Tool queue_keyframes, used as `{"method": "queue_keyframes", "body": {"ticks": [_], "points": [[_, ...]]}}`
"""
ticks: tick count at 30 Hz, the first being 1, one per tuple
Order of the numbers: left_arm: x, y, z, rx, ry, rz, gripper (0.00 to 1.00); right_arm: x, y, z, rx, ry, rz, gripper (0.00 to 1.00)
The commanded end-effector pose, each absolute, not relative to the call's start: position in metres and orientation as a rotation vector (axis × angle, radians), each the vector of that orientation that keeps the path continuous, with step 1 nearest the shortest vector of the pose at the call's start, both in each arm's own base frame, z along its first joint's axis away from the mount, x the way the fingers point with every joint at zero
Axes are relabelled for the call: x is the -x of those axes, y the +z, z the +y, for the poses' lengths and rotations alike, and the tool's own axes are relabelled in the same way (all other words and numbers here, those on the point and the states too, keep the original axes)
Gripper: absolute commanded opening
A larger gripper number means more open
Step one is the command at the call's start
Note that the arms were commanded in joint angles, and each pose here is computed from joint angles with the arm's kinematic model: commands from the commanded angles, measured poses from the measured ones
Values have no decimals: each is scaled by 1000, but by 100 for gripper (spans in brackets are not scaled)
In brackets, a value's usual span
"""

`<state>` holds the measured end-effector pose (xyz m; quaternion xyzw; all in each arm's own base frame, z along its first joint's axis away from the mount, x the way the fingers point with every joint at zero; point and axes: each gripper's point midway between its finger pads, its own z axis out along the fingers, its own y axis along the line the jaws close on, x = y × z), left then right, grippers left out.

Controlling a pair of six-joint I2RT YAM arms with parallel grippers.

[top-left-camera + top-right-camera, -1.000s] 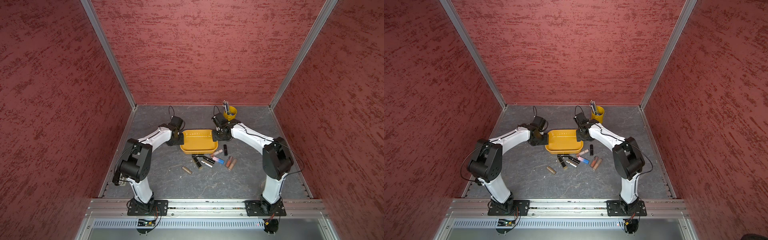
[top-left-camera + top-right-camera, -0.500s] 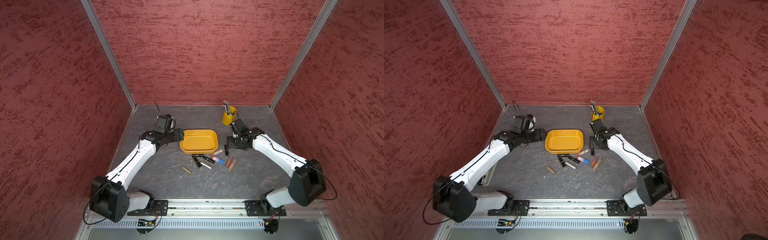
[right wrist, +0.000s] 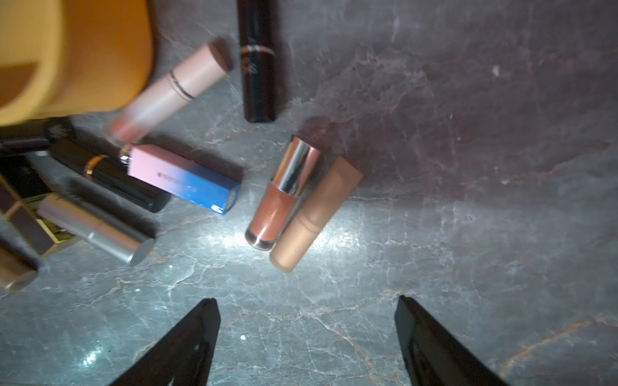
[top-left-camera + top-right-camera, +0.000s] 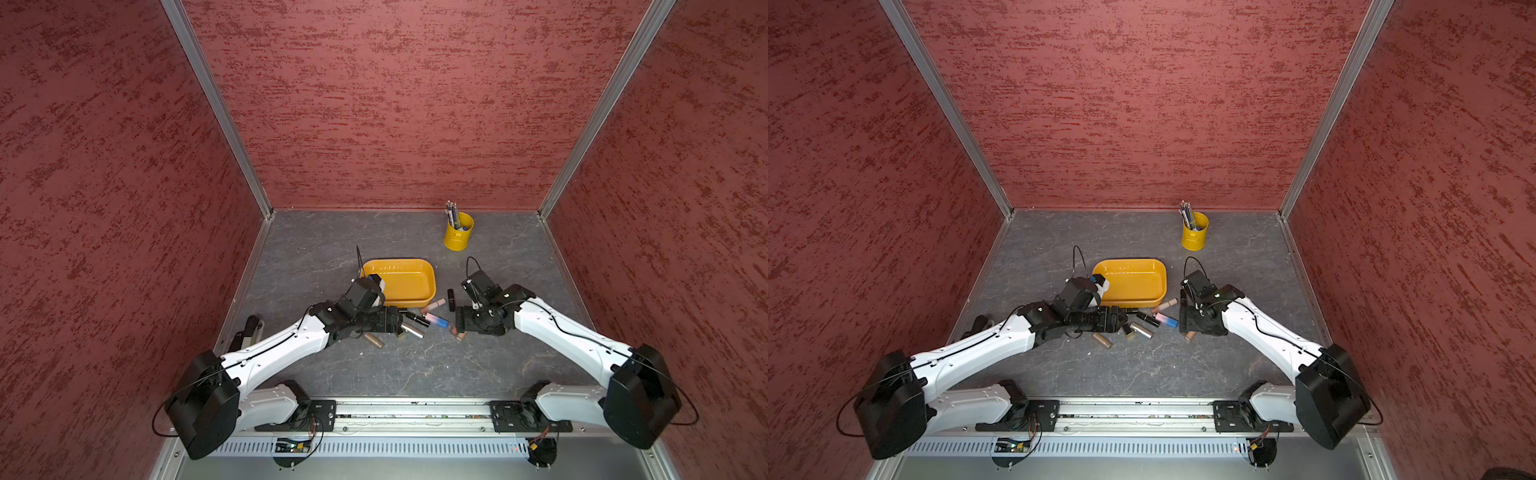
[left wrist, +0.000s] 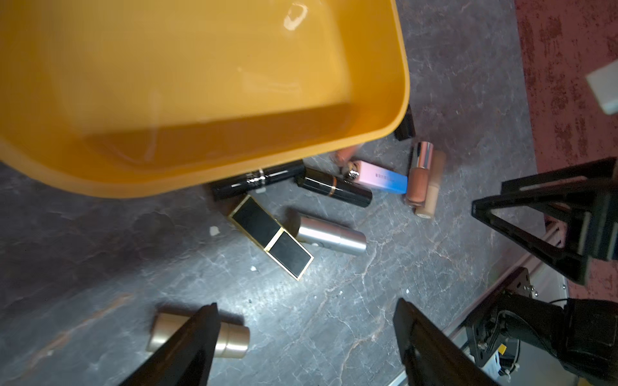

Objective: Put the lipstick into the storage box
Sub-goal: Pick up the lipstick at the center of the board.

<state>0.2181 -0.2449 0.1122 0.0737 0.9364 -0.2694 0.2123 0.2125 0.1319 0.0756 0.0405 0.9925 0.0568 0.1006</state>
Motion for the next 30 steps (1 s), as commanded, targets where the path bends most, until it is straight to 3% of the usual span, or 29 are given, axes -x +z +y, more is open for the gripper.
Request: {"method": "queue_keyframes", "body": {"ticks": [1, 9, 24, 30], "points": [[-219, 118, -258, -187, -770, 2557, 86, -209, 63, 132, -211, 179, 2948, 83], [-218, 117, -265, -211, -763, 2563, 87, -214, 46, 135, -231, 166, 2959, 74], [-219, 115, -264, -203, -749, 2573, 87, -221, 32, 134, -204, 99, 2977, 70], [-220, 115, -265, -206, -748, 2577, 88, -219, 29, 127, -195, 46, 2977, 63]]}}
